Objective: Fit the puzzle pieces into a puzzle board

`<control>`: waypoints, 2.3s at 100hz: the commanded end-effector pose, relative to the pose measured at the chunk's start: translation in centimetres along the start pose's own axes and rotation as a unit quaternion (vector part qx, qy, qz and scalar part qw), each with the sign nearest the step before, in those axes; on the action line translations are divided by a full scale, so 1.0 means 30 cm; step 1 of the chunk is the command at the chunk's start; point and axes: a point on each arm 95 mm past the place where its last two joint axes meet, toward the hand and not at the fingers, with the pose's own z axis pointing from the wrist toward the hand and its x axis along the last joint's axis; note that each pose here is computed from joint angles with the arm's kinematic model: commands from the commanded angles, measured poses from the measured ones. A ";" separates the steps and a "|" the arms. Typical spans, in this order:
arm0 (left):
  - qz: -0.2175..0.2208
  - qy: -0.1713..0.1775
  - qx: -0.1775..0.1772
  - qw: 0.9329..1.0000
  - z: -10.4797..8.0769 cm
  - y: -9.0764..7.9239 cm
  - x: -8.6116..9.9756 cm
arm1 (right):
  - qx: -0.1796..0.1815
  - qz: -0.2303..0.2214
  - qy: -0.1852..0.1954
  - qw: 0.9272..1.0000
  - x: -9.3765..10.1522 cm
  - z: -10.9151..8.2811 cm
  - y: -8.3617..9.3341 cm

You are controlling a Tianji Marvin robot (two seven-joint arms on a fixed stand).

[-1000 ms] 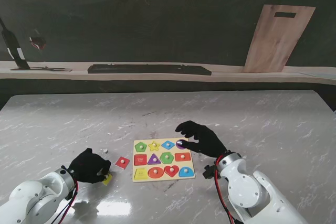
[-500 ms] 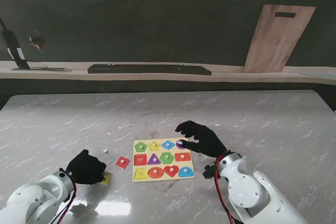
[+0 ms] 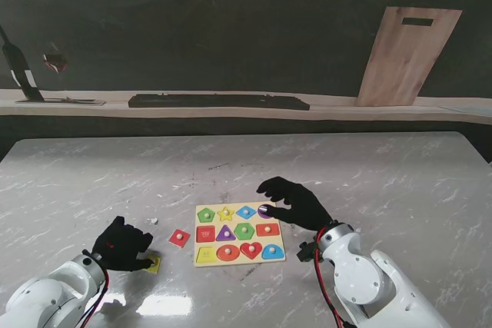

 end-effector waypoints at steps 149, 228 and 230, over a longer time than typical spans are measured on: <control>-0.050 0.046 -0.011 0.998 -0.016 -0.002 0.024 | 0.001 0.000 0.000 1.000 0.003 -0.007 -0.007; -0.062 0.045 -0.022 0.997 -0.005 0.006 0.036 | 0.002 -0.002 0.000 1.000 0.002 -0.006 -0.007; -0.062 0.046 -0.023 0.997 -0.004 0.007 0.036 | 0.002 -0.002 -0.001 1.000 0.002 -0.006 -0.007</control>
